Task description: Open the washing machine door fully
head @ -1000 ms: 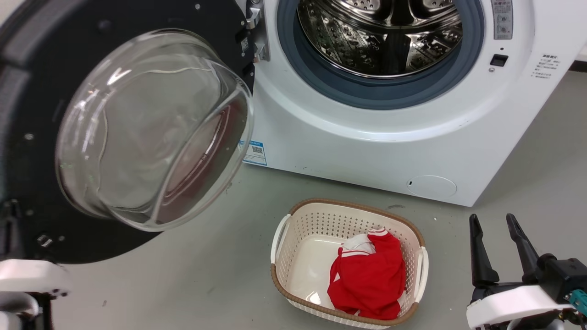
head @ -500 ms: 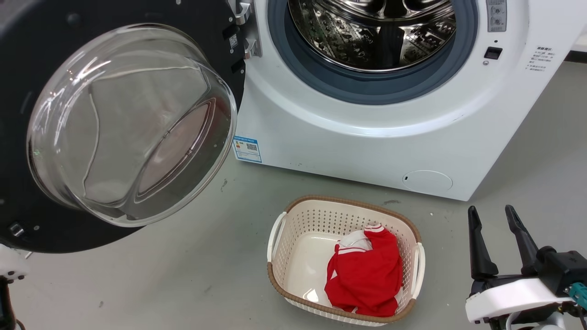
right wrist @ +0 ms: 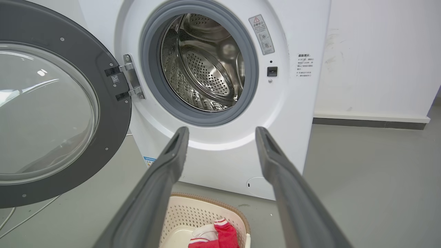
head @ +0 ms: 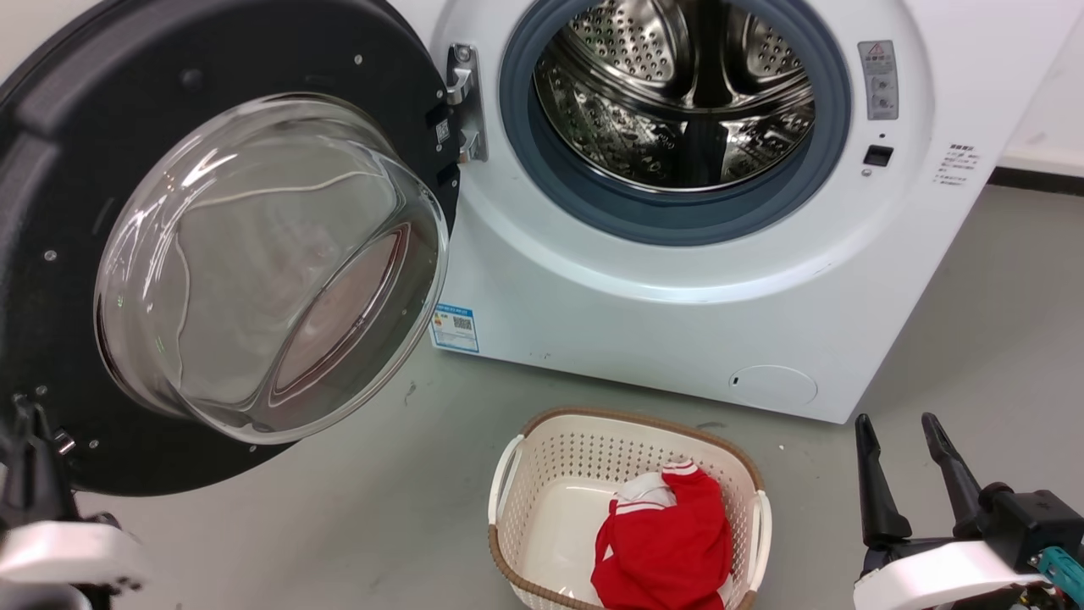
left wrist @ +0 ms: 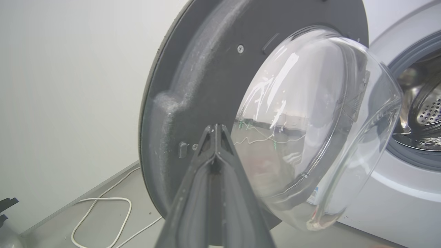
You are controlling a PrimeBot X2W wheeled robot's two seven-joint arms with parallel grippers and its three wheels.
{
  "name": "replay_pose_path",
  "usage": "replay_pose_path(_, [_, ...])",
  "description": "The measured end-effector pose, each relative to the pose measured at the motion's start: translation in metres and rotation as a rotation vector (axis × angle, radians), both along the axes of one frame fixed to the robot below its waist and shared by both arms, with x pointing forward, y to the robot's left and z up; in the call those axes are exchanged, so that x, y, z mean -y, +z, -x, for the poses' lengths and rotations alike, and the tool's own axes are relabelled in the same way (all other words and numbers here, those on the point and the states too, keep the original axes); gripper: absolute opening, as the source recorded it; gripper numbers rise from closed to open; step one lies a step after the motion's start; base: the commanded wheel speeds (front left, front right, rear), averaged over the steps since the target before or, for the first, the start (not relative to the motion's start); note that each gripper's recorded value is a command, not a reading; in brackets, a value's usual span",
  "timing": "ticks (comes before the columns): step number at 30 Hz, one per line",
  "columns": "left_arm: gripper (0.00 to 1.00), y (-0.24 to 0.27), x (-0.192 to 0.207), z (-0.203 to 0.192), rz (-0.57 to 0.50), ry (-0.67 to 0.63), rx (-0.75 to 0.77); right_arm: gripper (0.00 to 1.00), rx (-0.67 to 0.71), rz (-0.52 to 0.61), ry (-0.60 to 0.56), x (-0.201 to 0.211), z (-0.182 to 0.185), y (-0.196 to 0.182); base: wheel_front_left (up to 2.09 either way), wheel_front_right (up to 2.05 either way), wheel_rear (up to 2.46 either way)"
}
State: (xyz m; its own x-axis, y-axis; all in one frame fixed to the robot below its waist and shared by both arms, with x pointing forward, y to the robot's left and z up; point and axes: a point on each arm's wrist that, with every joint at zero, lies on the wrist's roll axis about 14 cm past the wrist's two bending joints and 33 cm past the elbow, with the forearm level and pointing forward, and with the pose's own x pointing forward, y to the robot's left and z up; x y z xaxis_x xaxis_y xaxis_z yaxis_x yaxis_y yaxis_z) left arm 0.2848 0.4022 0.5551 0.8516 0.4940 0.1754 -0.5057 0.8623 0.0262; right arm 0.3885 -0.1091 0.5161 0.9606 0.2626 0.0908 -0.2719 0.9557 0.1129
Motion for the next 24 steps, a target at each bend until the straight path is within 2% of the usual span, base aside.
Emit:
replay_pose_path(12, [0.00, -0.011, 0.108, -0.019, 0.045, -0.256, 0.015, 1.00, 0.041, 0.021, -0.041, 0.015, 0.013, 0.015, 0.00, 0.00, 0.00])
replay_pose_path(13, [0.09, -0.008, 0.116, -0.021, 0.038, -0.280, 0.021, 1.00, 0.042, 0.022, -0.047, 0.017, 0.013, 0.016, 0.00, 0.00, 0.00])
replay_pose_path(15, [0.44, -0.005, 0.133, -0.028, 0.031, -0.333, 0.029, 1.00, 0.051, 0.029, -0.058, 0.021, 0.015, 0.019, 0.00, 0.00, 0.00])
replay_pose_path(16, [0.84, -0.002, 0.141, -0.032, 0.030, -0.360, 0.039, 1.00, 0.051, 0.031, -0.066, 0.024, 0.015, 0.020, 0.00, 0.00, 0.00])
replay_pose_path(17, [1.00, 0.003, 0.149, -0.037, 0.027, -0.385, 0.052, 1.00, 0.057, 0.036, -0.074, 0.026, 0.016, 0.022, 0.00, 0.00, 0.00])
replay_pose_path(24, [1.00, 0.022, 0.192, -0.064, -0.007, -0.511, 0.106, 1.00, 0.093, 0.073, -0.123, 0.043, 0.021, 0.035, 0.00, 0.00, 0.00])
